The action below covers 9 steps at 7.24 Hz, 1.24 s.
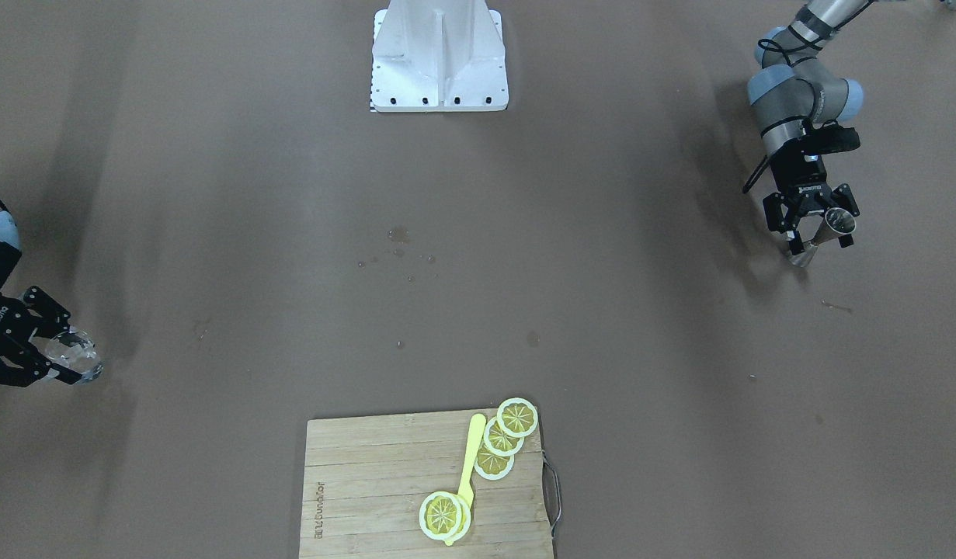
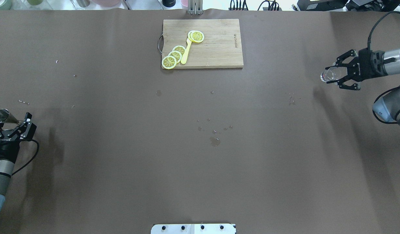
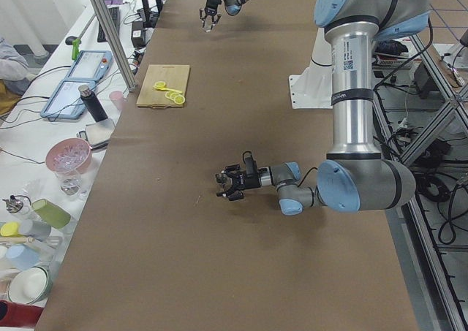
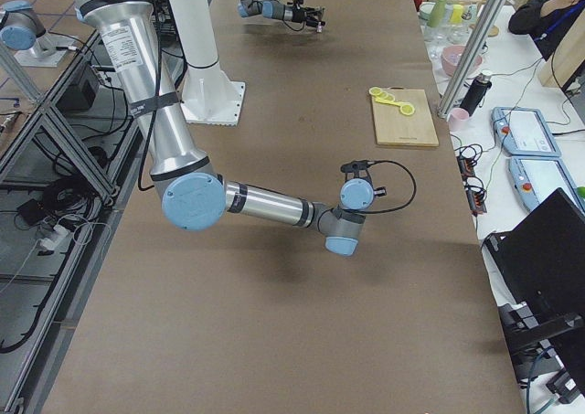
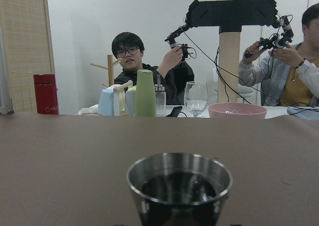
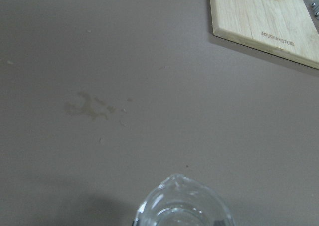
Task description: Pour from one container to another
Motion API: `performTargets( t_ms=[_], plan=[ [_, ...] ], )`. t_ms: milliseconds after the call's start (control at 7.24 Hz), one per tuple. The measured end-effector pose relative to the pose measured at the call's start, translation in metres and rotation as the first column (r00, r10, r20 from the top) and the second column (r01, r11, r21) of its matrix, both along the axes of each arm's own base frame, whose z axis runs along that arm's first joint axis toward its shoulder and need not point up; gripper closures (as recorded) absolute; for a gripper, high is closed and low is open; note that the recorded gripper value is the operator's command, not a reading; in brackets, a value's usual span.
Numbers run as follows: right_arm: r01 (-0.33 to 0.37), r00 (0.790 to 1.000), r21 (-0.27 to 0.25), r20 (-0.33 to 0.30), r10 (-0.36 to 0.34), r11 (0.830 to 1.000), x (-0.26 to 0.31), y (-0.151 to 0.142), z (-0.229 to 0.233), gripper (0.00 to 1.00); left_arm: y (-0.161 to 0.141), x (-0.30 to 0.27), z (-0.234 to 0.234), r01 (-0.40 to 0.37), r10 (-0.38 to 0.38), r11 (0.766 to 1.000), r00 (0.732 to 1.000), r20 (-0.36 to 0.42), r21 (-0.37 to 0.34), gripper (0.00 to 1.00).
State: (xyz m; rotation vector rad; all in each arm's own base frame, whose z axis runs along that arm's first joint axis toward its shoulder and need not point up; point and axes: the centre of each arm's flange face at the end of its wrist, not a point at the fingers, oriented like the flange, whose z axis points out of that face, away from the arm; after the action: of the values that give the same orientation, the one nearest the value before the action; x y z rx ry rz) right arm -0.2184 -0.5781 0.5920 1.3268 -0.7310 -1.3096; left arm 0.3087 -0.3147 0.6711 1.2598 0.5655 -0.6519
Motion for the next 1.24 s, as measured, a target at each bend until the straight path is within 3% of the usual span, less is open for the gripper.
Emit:
performTargets(
  t_ms=[552, 829, 1105, 1243],
  plan=[
    [-0.017, 0.999, -0.122, 0.048, 0.023, 0.992, -0.019, 0.006, -0.001, 1.00, 0.011, -0.040, -0.022, -0.003, 0.003, 1.000, 1.000, -0.002, 0.001, 0.02],
    [-0.032, 0.996, -0.158, 0.081, 0.045, 0.987, -0.021, 0.012, 0.008, 1.00, 0.017, -0.061, -0.043, -0.010, 0.010, 1.000, 1.000, -0.013, -0.001, 0.02],
    [-0.052, 0.992, -0.186, 0.102, 0.072, 0.981, -0.023, 0.016, 0.013, 1.00, 0.019, -0.074, -0.066, -0.043, 0.044, 0.998, 0.999, 0.021, -0.047, 0.02],
    [-0.059, 0.990, -0.199, 0.113, 0.083, 0.978, -0.025, 0.019, 0.015, 1.00, 0.013, -0.079, -0.078, -0.066, 0.066, 0.994, 0.998, 0.000, -0.086, 0.02]
  ],
)
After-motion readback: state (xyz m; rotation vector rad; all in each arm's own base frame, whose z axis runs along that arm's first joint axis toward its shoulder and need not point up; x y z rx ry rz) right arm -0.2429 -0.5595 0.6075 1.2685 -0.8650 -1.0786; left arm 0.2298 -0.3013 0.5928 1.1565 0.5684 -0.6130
